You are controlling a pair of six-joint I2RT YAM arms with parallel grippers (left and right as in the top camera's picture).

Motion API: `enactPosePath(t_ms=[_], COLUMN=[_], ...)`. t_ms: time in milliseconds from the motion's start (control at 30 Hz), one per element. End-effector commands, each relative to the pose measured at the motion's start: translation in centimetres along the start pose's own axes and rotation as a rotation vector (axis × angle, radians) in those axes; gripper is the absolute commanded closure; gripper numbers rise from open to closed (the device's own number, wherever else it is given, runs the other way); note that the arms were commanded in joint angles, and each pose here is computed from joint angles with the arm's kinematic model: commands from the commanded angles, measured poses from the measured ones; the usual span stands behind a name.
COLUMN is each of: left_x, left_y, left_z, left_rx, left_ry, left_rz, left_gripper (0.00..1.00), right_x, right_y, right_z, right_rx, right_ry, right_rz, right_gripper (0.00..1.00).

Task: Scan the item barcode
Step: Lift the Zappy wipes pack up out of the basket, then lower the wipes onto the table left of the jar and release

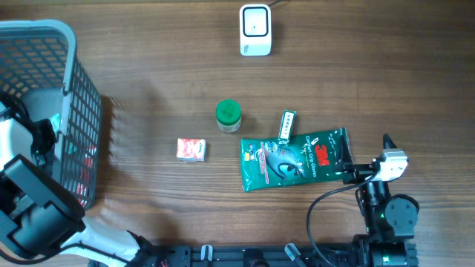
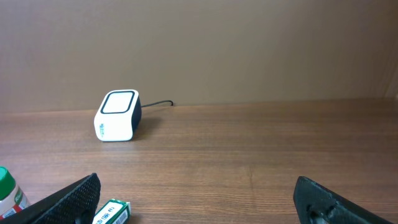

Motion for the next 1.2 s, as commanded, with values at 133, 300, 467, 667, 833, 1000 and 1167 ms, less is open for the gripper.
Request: enactPosePath(t_ms=[133, 300, 467, 667, 833, 1000, 1167], left_x=[1.7, 0.7, -1.3, -1.8, 1.1, 7.3, 12.7], left_y=[3.9, 2.0, -0.3, 2.3, 5.4, 7.7, 9.2], left_z=[3.4, -1.3, -13.8, -26.8, -31.8, -34.5, -32.4], left_rx=[-0.171, -0.051, 0.249, 0.589, 0.81, 0.956, 0.811], left_ry=[0.061, 0.026, -0.071, -0.168, 0.003, 0.169, 0.209], left_rz=[0.09, 0.116, 0.103, 0.077, 0.214, 0.68, 0.903], left_gripper=[0.96, 0.96, 0.96, 0.96, 0.96, 0.96, 0.96], right_x=[-0.1, -0.1, -0.1, -0.1, -0.1, -0.1, -0.1], right_y=[0.0, 0.0, 0.0, 0.0, 0.0, 0.0, 0.0], right_z=[0.0, 0.0, 0.0, 0.0, 0.0, 0.0, 0.0], right_rx=[0.01, 0.01, 0.01, 0.009, 0.01, 0.01, 0.01], right_ry=[-0.006, -0.006, -0.006, -0.006, -0.006, -0.006, -0.006], right_rz=[-0.009, -0.009, -0.009, -0.009, -0.009, -0.009, -0.009], right_gripper=[0.0, 0.0, 0.0, 0.0, 0.0, 0.0, 0.0])
Point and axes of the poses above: each gripper's point midway between its finger pads, its own z axis out along the fingers, its own y axis along the line the jaws close on, x = y × z, the point moved 9 cm from there along -z, back along the fingers, and after that the axes turned 4 degrees about -z, right-handed, at the moved point
